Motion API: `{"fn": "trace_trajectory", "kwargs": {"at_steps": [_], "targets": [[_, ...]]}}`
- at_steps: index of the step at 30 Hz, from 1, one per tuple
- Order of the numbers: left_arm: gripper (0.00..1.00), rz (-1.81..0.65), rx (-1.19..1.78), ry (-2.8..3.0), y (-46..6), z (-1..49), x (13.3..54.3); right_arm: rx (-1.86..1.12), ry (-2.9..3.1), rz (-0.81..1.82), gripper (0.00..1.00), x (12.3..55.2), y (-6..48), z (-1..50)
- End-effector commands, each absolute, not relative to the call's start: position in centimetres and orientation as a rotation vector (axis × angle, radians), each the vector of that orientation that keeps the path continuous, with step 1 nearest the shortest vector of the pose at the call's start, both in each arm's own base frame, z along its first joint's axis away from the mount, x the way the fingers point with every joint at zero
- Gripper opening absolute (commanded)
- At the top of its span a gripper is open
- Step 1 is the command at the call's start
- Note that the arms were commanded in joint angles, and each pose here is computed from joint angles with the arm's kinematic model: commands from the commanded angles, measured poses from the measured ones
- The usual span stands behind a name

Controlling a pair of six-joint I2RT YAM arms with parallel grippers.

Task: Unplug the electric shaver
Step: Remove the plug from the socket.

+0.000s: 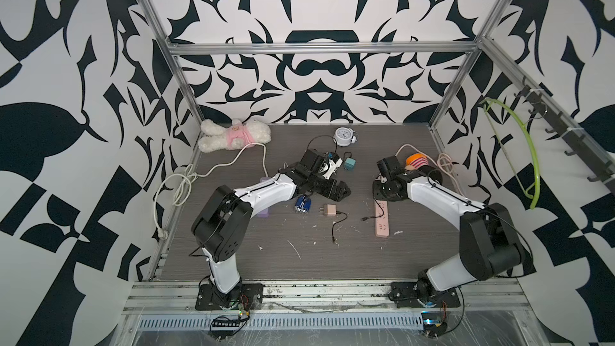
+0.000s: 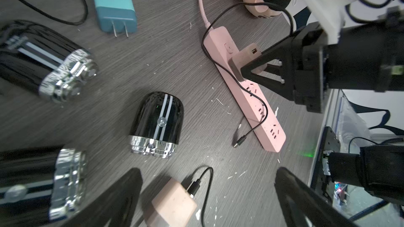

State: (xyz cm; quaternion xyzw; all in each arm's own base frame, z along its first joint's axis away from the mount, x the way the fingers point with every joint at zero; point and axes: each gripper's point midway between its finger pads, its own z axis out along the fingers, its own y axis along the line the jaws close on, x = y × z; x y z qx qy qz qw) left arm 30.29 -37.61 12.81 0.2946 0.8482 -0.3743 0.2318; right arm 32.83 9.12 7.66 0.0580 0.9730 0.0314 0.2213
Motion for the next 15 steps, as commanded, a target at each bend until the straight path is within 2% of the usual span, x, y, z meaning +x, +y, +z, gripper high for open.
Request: {"fn": "trace_trajectory", "kwargs": {"at_steps": [1,7,15], "targets": [[0.99,-1.147,0.804,2.238,-39.7,14.3,30.0,0.105,2.511,0.263,0.0,33.8,10.9,12.2],[0.99,-1.235,0.791,2.217,-41.6,13.6,29.9,0.095,2.327,0.379,0.0,32.8,11.1,16.6],[0.99,-1.318,0.795,2.203,-43.8,12.6,29.6,0.101,2.276,0.468,0.0,31.6,11.6,17.9]]}}
